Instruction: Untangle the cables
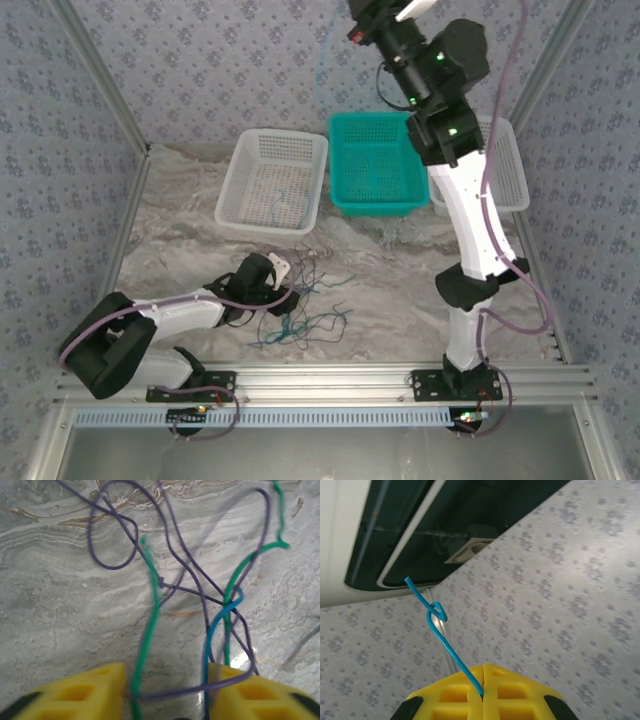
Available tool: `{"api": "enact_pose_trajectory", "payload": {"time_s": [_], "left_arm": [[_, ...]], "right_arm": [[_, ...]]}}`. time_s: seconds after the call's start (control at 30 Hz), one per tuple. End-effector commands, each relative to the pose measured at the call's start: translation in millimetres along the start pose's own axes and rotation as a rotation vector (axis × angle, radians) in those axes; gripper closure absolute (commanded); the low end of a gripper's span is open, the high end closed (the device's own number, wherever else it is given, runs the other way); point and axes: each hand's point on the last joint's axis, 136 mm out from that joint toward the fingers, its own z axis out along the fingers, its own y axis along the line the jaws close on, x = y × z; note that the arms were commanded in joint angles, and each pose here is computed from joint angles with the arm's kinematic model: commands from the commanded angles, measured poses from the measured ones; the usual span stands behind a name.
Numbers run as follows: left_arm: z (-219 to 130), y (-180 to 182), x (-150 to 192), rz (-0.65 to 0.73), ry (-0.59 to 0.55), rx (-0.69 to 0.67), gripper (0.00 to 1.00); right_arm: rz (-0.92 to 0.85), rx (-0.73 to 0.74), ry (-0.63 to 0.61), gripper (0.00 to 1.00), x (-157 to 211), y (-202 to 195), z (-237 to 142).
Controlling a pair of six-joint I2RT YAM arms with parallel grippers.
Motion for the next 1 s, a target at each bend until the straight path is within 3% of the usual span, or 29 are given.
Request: {"api": "enact_pose_trajectory", "payload": {"time_s": [0.0, 0.1, 0.2, 0.43, 0.53, 0.63, 0.7, 0.8, 0.83, 0.97], "left_arm": [[-20.6, -6.5, -36.4, -0.045, -0.177, 0.009, 0.30], [-54.8, -8.7, -60.5, -0.063, -0.314, 0.004, 0.10], [-88.4, -10.1, -75.6, -0.035, -0.414, -0.010, 0.01], [-136.5, 13.5, -82.0, -0.101, -0.535, -0.119, 0.00], [-153.2, 32.5, -84.2, -0.202, -0.583, -0.196, 0.01], [-164.2, 56.1, -81.2, -0.325, -0.562, -0.290, 0.01], [-165.7, 66.6, -78.5, -0.391, -0.515, -0.318, 0.01], [-165.2, 78.4, -73.1, -0.473, -0.450, -0.349, 0.01], [-164.8, 80.0, -72.0, -0.489, -0.437, -0.348, 0.01], [-165.7, 82.0, -70.1, -0.542, -0.420, -0.331, 0.01]], "right_arm": [[-0.066, -0.145, -0.190, 1.00, -37.9, 37.7, -1.5], [-0.064, -0.163, -0.226, 1.00, -29.4, 35.1, 4.9], [-0.015, -0.161, -0.144, 1.00, 11.0, 22.5, 19.1], [0.071, -0.057, 0.381, 1.00, 238.0, -34.8, 34.6], [0.045, 0.015, 0.647, 1.00, 341.0, -55.6, 5.7], [-0.062, 0.126, 0.881, 1.00, 427.7, -77.5, -40.0], [-0.109, 0.201, 0.983, 1.00, 465.5, -93.5, -67.5], [-0.132, 0.290, 1.083, 1.00, 494.1, -113.9, -95.8], [-0.137, 0.313, 1.105, 0.94, 497.3, -118.7, -101.8], [-0.157, 0.317, 1.114, 0.40, 472.9, -111.7, -98.4]]}}
